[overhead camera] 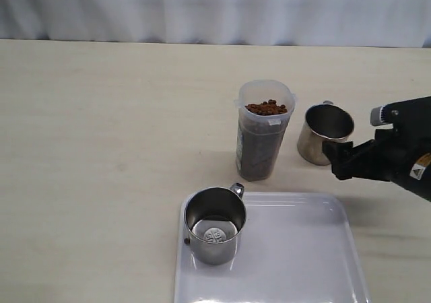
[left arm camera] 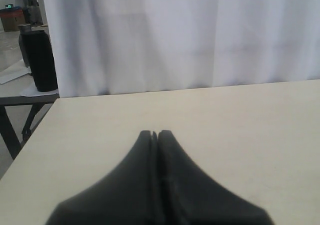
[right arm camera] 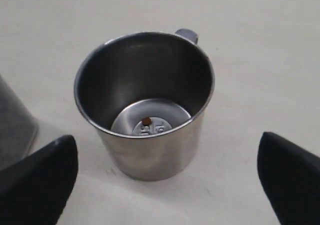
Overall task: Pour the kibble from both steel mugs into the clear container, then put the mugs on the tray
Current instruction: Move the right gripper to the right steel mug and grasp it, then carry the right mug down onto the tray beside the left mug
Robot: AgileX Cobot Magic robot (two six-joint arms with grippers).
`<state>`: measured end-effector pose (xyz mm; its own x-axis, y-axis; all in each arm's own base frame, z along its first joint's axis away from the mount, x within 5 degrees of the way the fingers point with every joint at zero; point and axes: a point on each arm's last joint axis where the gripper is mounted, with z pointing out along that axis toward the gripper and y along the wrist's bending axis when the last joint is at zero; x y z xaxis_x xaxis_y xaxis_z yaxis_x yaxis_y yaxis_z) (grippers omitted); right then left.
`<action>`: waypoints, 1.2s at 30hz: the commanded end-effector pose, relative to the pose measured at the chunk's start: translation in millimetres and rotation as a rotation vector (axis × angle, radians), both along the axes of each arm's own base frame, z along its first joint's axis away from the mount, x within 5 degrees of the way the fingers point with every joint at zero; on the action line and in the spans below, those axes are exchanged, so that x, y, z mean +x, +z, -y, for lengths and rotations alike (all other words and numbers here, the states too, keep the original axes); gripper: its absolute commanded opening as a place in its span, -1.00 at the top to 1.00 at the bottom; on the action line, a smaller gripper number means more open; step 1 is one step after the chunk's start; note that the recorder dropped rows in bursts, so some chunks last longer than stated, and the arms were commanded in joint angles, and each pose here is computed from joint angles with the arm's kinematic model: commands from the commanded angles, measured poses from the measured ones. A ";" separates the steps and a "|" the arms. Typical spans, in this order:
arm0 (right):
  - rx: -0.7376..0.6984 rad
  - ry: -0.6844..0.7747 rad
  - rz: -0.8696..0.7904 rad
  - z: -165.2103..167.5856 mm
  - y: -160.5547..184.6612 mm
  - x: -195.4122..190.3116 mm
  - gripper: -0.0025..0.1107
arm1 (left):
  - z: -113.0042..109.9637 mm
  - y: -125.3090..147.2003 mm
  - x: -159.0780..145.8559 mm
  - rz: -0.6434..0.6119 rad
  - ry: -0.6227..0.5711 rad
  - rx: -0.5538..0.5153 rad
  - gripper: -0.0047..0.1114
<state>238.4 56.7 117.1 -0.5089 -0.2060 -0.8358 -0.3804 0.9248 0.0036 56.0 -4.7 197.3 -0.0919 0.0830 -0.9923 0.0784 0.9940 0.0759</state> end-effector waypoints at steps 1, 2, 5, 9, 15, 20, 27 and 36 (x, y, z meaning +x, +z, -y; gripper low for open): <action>-0.003 0.003 -0.013 -3.9 -11.1 19.2 -0.98 | 0.4 -0.1 -0.1 0.009 -0.007 -0.008 0.92; -0.001 0.007 -0.009 -4.9 -13.0 23.5 -0.98 | 0.4 -0.1 -0.1 0.009 -0.007 -0.008 0.92; 0.009 0.007 -0.008 -7.1 -19.4 33.7 -0.98 | 0.5 -0.8 -0.2 0.002 -0.008 -0.009 0.92; 0.021 0.030 0.011 -11.1 -27.5 44.6 -0.98 | 0.5 -0.6 -0.2 0.004 -0.007 -0.009 0.92; 0.017 0.125 -0.006 -20.2 -44.1 57.7 -0.98 | 0.5 -0.6 -0.2 0.004 -0.007 -0.009 0.92; 0.033 0.111 -0.013 -20.4 -45.4 60.2 -0.51 | 0.5 -0.6 -0.2 0.004 -0.007 -0.009 0.92; 0.079 0.081 0.005 -18.3 -24.8 48.1 0.88 | 0.5 -0.6 -0.2 0.004 -0.007 -0.009 0.92; 0.063 0.161 -0.008 -16.5 -13.2 6.1 0.88 | 0.5 -0.6 -0.2 0.004 -0.007 -0.009 0.92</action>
